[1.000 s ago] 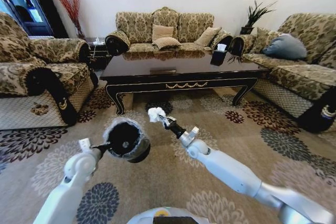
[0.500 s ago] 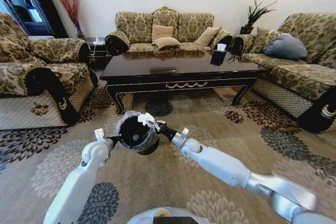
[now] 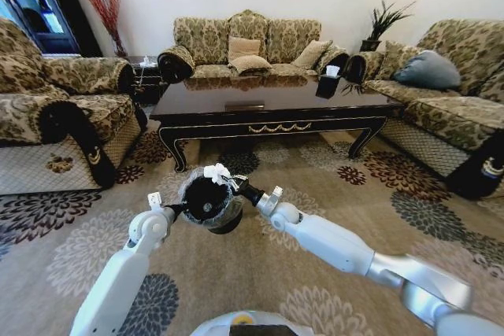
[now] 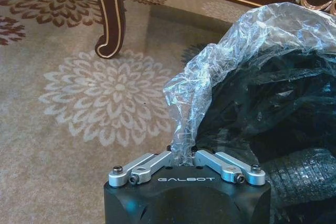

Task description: Move to the front of the table and pick up the trash from the floor, then place it into the trash bin.

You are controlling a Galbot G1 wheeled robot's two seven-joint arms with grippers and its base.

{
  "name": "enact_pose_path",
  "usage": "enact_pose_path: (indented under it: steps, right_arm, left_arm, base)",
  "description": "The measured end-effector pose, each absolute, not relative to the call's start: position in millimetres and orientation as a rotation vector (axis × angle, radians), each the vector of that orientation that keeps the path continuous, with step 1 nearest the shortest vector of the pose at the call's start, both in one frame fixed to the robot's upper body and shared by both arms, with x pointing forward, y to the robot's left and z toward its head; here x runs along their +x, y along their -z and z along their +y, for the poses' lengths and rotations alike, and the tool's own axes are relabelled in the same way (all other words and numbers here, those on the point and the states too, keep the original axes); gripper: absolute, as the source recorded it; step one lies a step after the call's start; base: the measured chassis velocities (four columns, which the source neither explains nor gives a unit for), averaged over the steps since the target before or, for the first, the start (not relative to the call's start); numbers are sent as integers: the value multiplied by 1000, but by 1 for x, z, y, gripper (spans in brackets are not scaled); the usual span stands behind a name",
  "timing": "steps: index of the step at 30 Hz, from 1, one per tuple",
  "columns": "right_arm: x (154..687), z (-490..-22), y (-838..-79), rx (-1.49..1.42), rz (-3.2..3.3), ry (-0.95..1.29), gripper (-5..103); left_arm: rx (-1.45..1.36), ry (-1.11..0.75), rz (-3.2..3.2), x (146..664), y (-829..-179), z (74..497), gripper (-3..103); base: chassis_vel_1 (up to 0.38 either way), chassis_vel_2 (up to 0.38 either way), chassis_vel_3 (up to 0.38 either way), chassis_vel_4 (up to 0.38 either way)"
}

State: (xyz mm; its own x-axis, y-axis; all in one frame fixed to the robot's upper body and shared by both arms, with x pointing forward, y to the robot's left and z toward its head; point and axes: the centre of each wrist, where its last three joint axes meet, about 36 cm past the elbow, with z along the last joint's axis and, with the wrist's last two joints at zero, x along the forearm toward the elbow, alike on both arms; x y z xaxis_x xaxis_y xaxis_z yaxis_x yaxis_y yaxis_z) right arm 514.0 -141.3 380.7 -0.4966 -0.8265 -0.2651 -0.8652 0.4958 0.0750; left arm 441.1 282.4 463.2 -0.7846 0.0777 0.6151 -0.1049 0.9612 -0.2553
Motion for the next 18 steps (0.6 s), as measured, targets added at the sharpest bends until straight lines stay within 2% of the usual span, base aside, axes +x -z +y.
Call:
enact_pose_path:
  steps: [6, 7, 9, 12, 15, 18]
  right_arm:
    - [502, -140, -367, -1485, 2551, -277, 0]
    - [501, -140, -364, -1489, 2551, -274, 5]
    - [499, -140, -363, -1492, 2552, -272, 5]
    - [497, -140, -361, -1496, 2554, -271, 21]
    - [497, -140, -361, -1498, 2553, -265, 27]
    - [498, -140, -359, -1501, 2550, -256, 43]
  left_arm:
    - [18, -367, -2452, 439, -466, 283, 1]
    - [18, -368, -2454, 438, -466, 283, 1]
    - [18, -368, -2454, 438, -466, 283, 1]
    - [19, -369, -2453, 436, -466, 284, 1]
    - [17, -368, -2455, 435, -467, 283, 1]
    - [20, -365, -2458, 434, -468, 285, 1]
  base:
    - [0, 0, 0, 0]
    - [0, 0, 0, 0]
    - [0, 0, 0, 0]
    - [0, 0, 0, 0]
    - [0, 0, 0, 0]
    - [0, 0, 0, 0]
